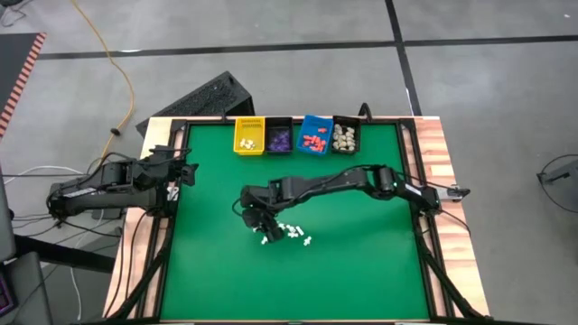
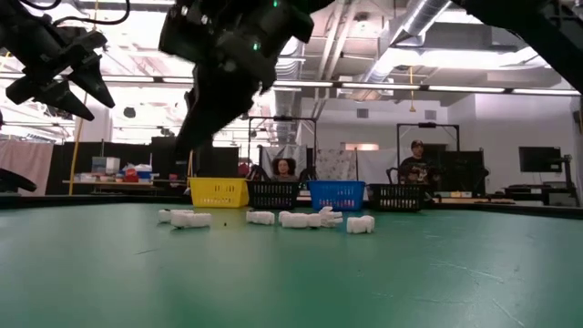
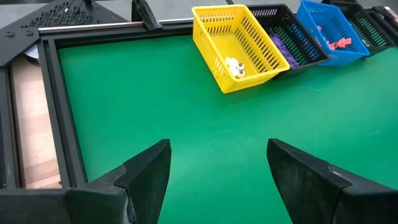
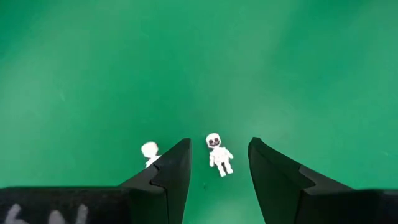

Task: Sort Halloween decoration
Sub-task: Put the white skeleton toy into the yellow basket

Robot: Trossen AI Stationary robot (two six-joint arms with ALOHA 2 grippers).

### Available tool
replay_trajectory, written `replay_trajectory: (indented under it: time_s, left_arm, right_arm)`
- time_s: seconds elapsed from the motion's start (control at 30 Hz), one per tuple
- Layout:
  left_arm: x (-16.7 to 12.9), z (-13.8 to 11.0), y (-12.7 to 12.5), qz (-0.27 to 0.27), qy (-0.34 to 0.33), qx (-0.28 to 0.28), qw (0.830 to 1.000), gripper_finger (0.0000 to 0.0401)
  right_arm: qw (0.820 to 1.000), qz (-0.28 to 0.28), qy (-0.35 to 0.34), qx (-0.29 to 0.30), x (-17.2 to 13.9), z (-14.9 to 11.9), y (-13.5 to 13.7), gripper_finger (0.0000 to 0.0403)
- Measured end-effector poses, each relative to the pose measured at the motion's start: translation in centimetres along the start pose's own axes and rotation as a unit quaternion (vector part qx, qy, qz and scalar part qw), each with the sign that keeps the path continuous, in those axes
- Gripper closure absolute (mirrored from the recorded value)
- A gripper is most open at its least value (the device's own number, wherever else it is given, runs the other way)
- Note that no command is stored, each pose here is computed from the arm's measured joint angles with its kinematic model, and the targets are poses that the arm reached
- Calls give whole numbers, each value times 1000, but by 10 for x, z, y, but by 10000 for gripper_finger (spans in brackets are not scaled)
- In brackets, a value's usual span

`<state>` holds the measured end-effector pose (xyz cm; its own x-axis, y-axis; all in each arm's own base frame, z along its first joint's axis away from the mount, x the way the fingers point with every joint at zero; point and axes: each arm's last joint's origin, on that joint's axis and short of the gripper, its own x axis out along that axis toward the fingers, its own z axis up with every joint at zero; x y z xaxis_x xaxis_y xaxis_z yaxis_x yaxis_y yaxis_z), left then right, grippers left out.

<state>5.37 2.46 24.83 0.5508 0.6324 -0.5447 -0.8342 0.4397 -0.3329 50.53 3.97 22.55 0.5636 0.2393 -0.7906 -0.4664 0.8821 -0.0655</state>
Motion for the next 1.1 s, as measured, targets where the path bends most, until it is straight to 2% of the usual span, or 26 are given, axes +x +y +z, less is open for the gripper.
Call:
replay_trajectory:
  time_s: [0.17, 0.63, 0.83, 1.1]
  left_arm:
    - [0, 0, 0, 0, 0, 0, 1000, 145]
    - [0, 0, 0, 1, 1, 1, 1000, 145]
    - [0, 0, 0, 1, 3, 2, 1000, 145]
    - [0, -1, 0, -1, 5, 2, 1000, 145]
  right_arm:
    - [999, -14, -28, -5, 7, -1, -3, 219]
    - [998, -18, -34, -40, 18, -4, -5, 220]
    - [999, -3, -3, -36, 45, -18, -3, 220]
    - [999, 16, 28, -28, 60, -30, 1, 220]
